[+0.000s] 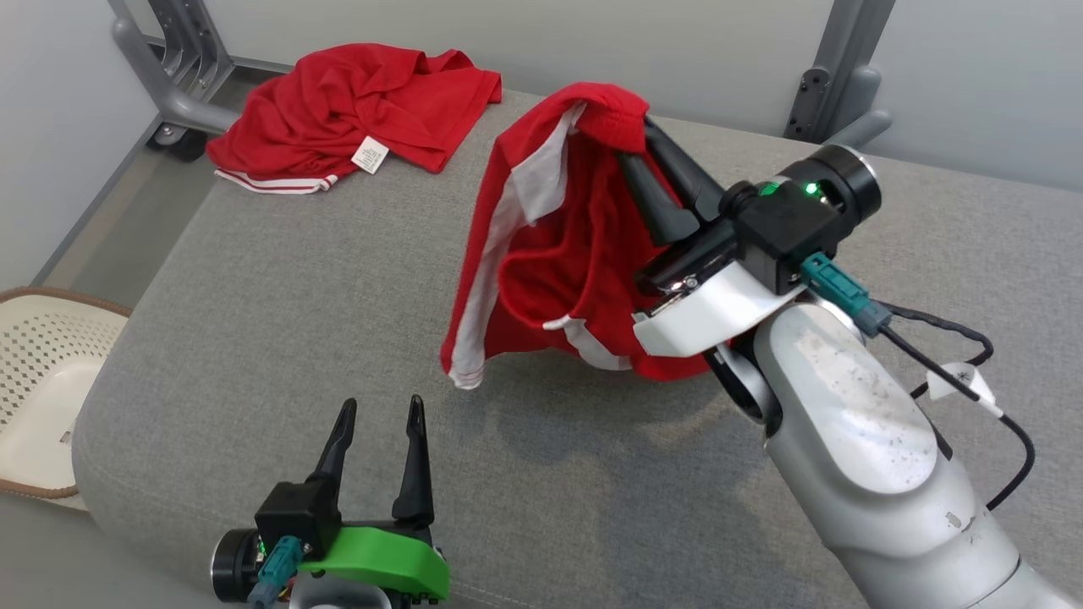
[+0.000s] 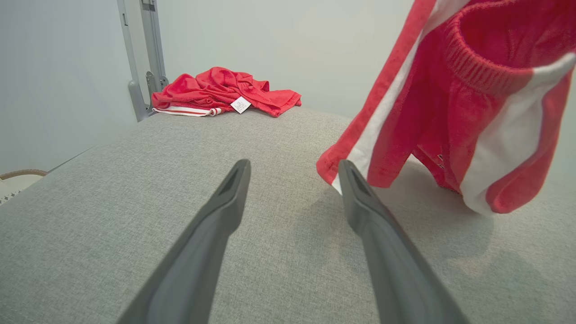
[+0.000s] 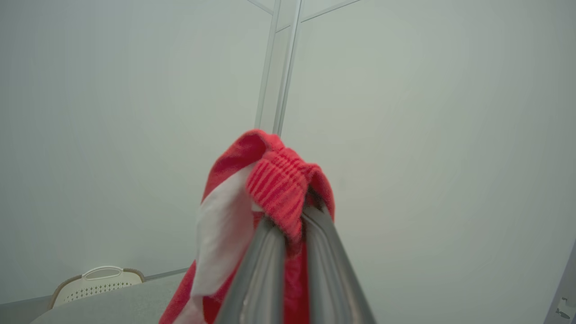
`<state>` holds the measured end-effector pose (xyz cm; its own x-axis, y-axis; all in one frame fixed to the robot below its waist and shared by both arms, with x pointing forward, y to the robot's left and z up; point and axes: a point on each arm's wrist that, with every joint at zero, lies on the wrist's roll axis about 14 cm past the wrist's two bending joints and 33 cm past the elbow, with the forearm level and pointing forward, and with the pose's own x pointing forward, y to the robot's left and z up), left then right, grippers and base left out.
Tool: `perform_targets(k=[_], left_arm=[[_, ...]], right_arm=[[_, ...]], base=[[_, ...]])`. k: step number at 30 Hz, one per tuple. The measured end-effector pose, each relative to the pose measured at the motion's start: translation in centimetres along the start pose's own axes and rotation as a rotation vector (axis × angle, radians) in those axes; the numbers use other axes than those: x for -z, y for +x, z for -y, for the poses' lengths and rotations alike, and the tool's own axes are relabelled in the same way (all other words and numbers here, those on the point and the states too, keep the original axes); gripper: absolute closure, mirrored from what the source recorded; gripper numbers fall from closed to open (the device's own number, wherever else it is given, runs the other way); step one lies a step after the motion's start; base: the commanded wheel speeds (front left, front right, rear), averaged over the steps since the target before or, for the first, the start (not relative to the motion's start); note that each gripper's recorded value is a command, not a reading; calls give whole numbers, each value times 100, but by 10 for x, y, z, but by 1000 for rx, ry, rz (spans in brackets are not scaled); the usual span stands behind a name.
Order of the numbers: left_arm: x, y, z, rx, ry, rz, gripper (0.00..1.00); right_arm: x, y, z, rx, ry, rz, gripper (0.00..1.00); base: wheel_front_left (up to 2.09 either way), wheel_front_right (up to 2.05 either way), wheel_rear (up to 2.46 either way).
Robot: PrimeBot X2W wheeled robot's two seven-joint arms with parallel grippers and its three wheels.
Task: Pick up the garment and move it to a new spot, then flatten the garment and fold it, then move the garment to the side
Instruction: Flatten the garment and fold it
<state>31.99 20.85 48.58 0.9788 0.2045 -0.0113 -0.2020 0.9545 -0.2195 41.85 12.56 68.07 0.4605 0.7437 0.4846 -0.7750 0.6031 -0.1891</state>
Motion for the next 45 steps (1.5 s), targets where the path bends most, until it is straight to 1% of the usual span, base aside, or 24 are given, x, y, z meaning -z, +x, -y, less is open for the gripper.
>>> perform_targets(k=[2, 4, 6, 8, 13, 16, 19, 23, 26, 30, 34, 35, 36, 38, 39, 45], left_arm=[[-1, -1, -1, -1, 1, 3, 0], [-1, -1, 0, 3, 2, 6, 0], [-1, -1, 2, 12, 4, 5, 0], [1, -1, 6, 23, 5, 0, 0], [7, 1, 17, 60, 3, -17, 0], [9, 3, 23, 81, 4, -24, 0], [12, 4, 30, 103, 5, -31, 0], [16, 4, 35, 122, 6, -42, 0], [17, 6, 39, 136, 8, -46, 0], [20, 8, 45, 155, 9, -55, 0], [24, 10, 50, 172, 12, -67, 0], [25, 11, 52, 176, 13, -71, 0], [26, 12, 52, 178, 13, -73, 0], [28, 13, 54, 184, 14, -78, 0], [28, 14, 55, 186, 15, -80, 0], [29, 15, 57, 192, 15, -82, 0]], right_arm=[[-17, 3, 5, 15, 0, 44, 100], [-23, 1, 13, 40, -6, 58, 100], [-18, -8, 23, 78, -1, 38, 100], [0, -23, 34, 129, 13, -22, 100], [47, -76, 69, 282, 19, -192, 100], [72, -117, 89, 373, 7, -301, 100], [89, -158, 107, 464, 5, -390, 100], [102, -210, 123, 565, -5, -484, 100], [107, -240, 129, 615, -12, -538, 100], [111, -269, 134, 668, -14, -586, 100], [111, -288, 143, 709, -34, -616, 100], [110, -292, 145, 723, -35, -619, 85], [110, -296, 147, 734, -37, -623, 66], [110, -301, 149, 748, -44, -633, 4], [110, -304, 150, 760, -43, -633, 0], [98, -324, 161, 831, -66, -626, 0]], base=[[0, 0, 0], [0, 0, 0], [0, 0, 0], [0, 0, 0], [0, 0, 0], [0, 0, 0], [0, 0, 0], [0, 0, 0], [0, 0, 0], [0, 0, 0], [0, 0, 0], [0, 0, 0], [0, 0, 0], [0, 0, 0], [0, 0, 0], [0, 0, 0]])
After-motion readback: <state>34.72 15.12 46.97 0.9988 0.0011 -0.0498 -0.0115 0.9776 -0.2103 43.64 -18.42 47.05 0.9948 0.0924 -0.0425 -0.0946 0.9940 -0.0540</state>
